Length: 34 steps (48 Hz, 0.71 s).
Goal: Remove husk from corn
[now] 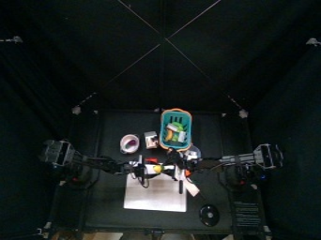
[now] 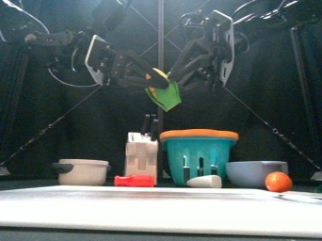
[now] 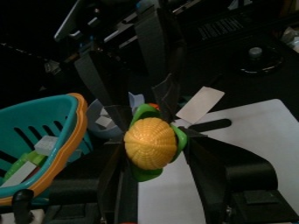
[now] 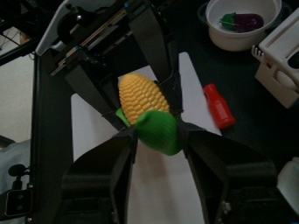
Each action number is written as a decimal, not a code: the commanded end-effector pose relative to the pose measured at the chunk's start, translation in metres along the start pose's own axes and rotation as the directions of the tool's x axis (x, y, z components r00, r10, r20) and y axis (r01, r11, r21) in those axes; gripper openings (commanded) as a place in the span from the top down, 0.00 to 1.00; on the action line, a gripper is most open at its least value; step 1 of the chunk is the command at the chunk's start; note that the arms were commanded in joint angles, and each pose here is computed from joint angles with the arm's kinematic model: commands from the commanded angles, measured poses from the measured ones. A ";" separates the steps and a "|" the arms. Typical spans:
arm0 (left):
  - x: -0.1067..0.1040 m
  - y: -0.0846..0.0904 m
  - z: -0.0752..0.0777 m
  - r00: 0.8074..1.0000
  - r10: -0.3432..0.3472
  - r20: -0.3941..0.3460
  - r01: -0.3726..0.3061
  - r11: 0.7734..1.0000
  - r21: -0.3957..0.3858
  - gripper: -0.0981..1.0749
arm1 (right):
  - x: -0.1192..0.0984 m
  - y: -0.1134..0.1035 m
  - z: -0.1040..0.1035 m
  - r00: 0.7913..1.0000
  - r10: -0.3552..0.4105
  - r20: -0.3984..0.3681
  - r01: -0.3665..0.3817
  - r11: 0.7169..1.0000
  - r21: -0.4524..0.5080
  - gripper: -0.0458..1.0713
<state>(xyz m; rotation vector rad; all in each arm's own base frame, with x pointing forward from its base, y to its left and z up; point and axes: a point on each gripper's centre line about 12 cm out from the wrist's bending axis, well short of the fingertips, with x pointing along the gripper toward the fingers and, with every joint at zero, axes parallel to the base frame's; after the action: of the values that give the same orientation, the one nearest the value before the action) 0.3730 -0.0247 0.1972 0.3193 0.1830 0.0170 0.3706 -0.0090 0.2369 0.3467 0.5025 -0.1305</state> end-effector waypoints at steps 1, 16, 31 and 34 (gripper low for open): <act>0.002 0.002 0.013 0.999 0.009 0.042 -0.009 1.000 0.003 0.36 | -0.003 0.004 0.013 0.999 0.015 0.037 -0.015 1.000 0.006 0.42; 0.002 0.001 0.012 0.999 0.007 0.041 -0.007 1.000 0.005 0.36 | -0.004 0.004 0.013 0.999 0.015 0.038 -0.015 1.000 0.011 0.56; 0.002 0.002 0.010 0.999 0.007 0.037 -0.007 1.000 0.006 0.36 | -0.008 0.005 0.015 0.999 0.020 0.049 -0.021 1.000 0.020 0.58; 0.002 0.002 0.010 0.999 0.007 0.037 -0.007 1.000 0.006 0.36 | -0.009 0.004 0.016 0.999 0.019 0.050 -0.020 1.000 0.024 0.58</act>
<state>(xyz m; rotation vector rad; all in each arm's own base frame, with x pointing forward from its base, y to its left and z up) 0.3734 -0.0247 0.1993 0.3293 0.1708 0.0181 0.3708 -0.0096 0.2339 0.3662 0.5102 -0.1392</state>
